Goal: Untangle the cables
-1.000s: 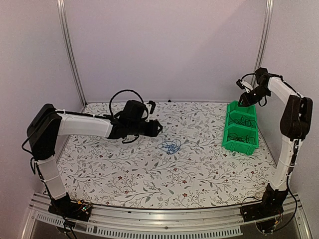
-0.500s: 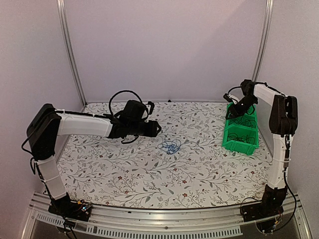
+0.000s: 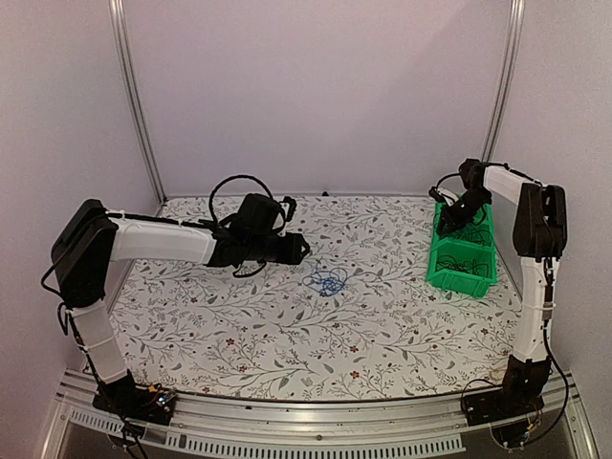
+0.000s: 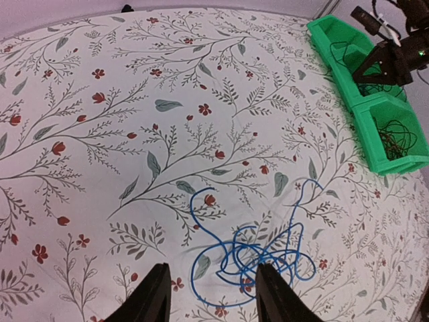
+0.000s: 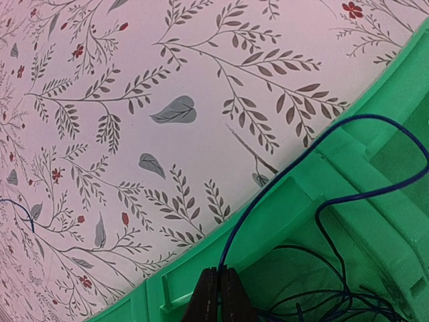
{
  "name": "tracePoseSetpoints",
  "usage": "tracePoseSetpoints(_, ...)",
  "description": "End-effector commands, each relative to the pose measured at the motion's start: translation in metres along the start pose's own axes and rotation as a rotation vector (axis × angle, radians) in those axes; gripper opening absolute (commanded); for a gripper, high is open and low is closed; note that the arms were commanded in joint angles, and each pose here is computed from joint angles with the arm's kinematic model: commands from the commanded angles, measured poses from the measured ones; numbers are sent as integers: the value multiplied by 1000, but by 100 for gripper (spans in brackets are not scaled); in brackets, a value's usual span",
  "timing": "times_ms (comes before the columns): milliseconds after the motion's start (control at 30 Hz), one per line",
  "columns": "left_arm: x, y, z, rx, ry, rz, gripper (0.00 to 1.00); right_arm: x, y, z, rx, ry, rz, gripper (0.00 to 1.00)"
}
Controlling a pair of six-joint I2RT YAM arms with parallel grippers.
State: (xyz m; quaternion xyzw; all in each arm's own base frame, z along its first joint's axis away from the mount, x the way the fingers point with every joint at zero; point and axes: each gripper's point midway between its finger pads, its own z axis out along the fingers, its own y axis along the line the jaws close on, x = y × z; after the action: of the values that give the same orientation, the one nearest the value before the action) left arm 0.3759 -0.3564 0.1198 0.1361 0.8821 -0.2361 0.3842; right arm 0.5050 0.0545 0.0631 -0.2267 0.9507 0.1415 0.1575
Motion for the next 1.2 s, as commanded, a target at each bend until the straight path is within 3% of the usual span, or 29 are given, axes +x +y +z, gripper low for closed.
tracePoseSetpoints(0, -7, -11, -9, 22, -16, 2, 46, -7, 0, -5, 6, -25, 0, 2)
tracePoseSetpoints(200, -8, -12, -6, 26, -15, 6, 46, -8, 9, -33, 33, -53, -23, 0)
tracePoseSetpoints(567, 0, -13, 0, 41, -1, 11, 46, 44, -11, -63, 102, 23, 18, 0)
tracePoseSetpoints(867, -2, -20, 16, 65, 12, 26, 47, 69, -31, -37, 151, 120, 38, 0)
tracePoseSetpoints(1167, 24, -13, 36, 29, 139, 5, 50, 68, -43, -17, 159, 144, 24, 0)
